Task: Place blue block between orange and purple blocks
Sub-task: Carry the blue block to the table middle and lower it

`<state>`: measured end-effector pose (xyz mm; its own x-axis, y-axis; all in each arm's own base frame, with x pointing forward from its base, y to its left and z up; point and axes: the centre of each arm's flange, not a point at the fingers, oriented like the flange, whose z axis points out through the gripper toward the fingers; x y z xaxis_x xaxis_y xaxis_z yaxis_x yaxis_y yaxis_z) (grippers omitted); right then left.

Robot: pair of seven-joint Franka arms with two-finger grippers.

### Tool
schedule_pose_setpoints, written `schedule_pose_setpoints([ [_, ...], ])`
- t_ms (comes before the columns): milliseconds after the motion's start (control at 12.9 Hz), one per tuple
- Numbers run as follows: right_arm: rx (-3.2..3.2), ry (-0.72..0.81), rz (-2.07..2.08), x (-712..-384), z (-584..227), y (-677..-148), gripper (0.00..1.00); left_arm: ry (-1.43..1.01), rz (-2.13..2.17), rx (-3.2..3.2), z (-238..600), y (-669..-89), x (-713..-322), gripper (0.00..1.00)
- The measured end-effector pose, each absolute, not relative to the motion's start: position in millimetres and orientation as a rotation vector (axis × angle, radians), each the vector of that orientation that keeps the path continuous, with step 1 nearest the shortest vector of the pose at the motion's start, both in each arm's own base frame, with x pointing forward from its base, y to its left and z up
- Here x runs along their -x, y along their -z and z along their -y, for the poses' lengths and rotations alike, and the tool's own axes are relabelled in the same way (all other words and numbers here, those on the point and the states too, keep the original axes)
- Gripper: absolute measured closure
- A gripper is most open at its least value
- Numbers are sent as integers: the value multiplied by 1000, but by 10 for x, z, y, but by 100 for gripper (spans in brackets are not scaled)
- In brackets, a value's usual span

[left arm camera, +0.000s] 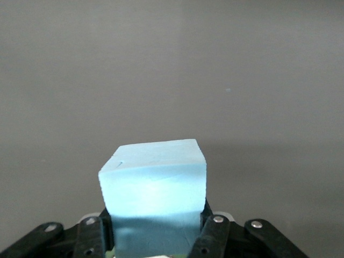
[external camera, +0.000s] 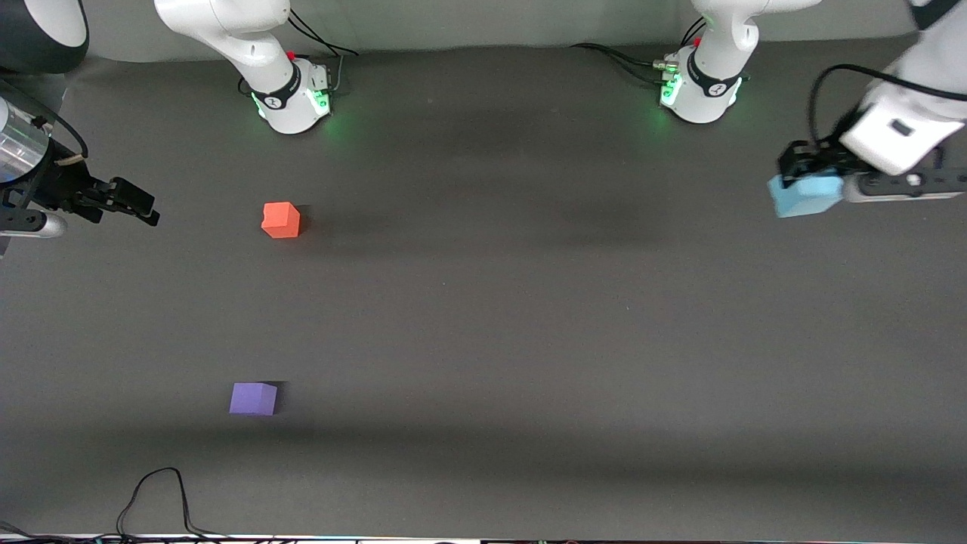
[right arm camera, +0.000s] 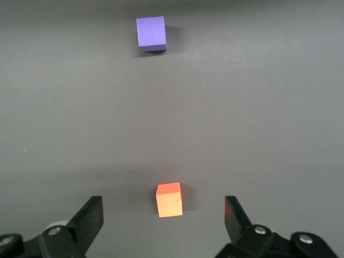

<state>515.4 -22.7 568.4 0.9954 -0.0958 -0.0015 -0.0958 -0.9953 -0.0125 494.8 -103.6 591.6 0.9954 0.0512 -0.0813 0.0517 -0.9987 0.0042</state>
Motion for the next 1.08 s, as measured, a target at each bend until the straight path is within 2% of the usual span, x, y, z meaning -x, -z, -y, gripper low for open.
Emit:
schedule_pose_setpoints([
  [232,3118,-13,-156,-5190,323,-5613,0,122,-187,-3124,2481,-5896,-4862,44],
  [464,3120,-18,-152,-5232,320,-5581,0,87,-339,-3042,3929,-5568,-4794,44],
  [773,3123,-31,-149,-5319,308,-5519,0,3,-403,-2991,5393,-4459,-4481,44],
  [1082,3126,-45,-149,-5396,301,-5393,0,-24,-386,-3082,5830,-3355,-4271,44],
])
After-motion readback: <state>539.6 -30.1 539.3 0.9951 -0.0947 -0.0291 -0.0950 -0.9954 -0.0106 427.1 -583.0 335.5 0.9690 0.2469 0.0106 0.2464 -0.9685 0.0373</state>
